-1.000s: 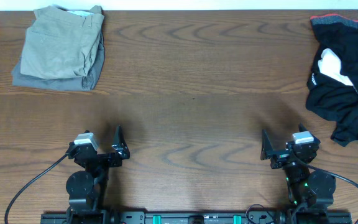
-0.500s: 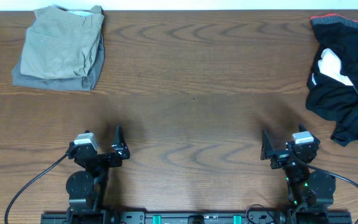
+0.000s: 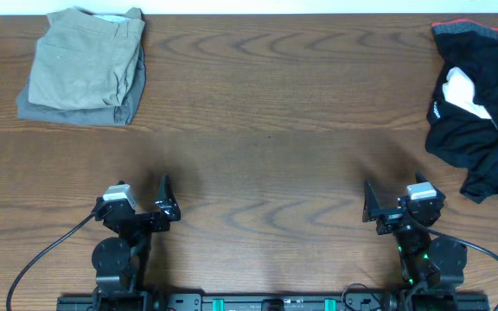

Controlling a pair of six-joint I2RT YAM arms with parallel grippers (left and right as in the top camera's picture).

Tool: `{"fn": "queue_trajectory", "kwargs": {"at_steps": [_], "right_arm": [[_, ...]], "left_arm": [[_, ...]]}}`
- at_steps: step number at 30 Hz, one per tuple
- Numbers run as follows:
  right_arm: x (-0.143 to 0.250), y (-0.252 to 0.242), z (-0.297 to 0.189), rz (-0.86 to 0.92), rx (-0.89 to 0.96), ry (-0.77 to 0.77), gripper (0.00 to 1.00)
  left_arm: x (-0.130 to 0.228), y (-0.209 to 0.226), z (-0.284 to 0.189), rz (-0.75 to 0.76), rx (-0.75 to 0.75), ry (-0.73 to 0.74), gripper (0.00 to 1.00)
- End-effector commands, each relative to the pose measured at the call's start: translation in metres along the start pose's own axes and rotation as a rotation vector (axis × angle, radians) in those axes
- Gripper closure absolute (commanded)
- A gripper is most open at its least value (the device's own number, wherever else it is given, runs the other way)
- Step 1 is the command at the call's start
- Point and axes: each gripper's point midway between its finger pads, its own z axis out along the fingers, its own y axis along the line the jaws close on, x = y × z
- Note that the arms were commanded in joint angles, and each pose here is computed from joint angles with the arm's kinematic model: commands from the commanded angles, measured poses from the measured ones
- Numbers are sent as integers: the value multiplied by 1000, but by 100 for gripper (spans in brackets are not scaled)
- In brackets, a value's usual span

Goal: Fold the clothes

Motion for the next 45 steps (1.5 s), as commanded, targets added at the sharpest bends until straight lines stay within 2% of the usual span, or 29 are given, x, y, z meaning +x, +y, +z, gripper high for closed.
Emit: {"fn": "queue_trajectory", "kwargs": {"at_steps": [1,41,45], "right_arm": [[1,-3,0,4,14,-1,1],[1,-3,0,3,14,-1,1],[-12,-7,0,-6,37,-52,1]], "left_arm": [[12,2,3,6,2,25,2],[12,2,3,6,2,25,2],[12,2,3,6,1,25,2]]}}
